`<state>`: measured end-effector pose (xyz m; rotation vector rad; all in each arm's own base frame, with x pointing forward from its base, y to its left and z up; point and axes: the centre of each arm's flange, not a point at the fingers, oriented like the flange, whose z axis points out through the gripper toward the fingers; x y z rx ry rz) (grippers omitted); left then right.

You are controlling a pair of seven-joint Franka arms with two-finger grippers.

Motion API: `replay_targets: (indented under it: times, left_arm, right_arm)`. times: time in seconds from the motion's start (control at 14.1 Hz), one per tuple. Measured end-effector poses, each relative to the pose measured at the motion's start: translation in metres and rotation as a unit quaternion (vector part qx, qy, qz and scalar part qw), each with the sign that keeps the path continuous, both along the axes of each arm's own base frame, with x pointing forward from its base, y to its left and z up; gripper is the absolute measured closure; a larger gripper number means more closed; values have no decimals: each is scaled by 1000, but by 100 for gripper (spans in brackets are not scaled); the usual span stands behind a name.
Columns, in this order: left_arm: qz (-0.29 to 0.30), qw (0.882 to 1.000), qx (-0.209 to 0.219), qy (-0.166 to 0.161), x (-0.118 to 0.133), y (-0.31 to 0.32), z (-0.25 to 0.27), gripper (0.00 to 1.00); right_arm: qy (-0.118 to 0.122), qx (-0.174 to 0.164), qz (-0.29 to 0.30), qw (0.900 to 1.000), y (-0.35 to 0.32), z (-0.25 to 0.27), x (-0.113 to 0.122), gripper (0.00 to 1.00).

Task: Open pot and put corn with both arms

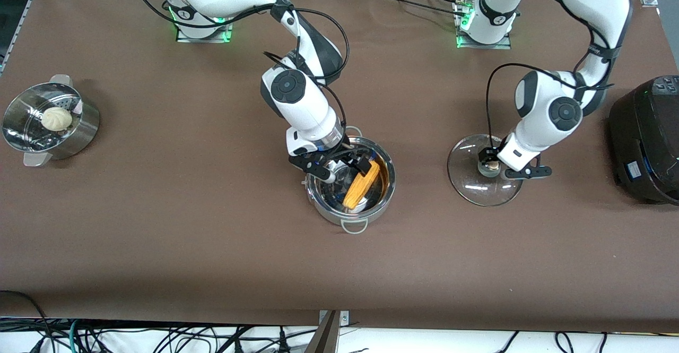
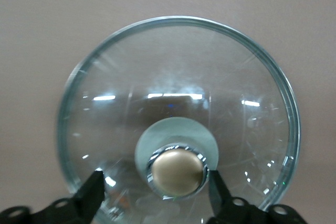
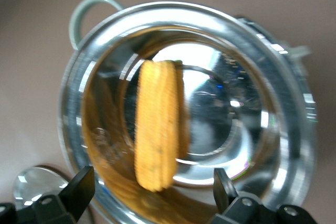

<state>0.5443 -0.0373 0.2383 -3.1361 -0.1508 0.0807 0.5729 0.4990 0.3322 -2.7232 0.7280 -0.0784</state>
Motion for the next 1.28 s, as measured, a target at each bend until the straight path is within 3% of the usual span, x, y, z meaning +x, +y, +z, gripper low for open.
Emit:
replay_targets:
  times: [0.07, 0.21, 0.35, 0.57, 0.78, 1.06, 1.2, 1.28]
  left_arm:
    - [3, 1000, -1, -1, 3, 5, 24, 0]
    - [1, 1000, -6, -15, 6, 20, 85, 0]
    - [-14, 1000, -12, -14, 0, 37, 145, 0]
    - [-18, 1000, -18, 18, -3, 47, 240, 0]
    - [-24, 999, -18, 23, -4, 45, 338, 0]
    - [-39, 999, -6, 11, -4, 37, 375, 0]
    - [-41, 999, -5, 12, 2, 37, 373, 0]
    - [-41, 999, -5, 13, 4, 37, 372, 0]
  right_arm:
    - [14, -32, 18, 999, -7, 6, -3, 0]
    - [48, -86, 82, 992, -32, 25, -4, 0]
    - [78, -126, 163, 975, -68, 50, -2, 0]
    - [109, -168, 252, 947, -140, 91, 11, 0]
    - [111, -177, 305, 929, -219, 133, 31, 0]
    - [94, -180, 359, 911, -363, 176, 50, 0]
    - [93, -188, 356, 911, -422, 191, 38, 0]
    - [89, -185, 343, 916, -445, 199, 29, 0]
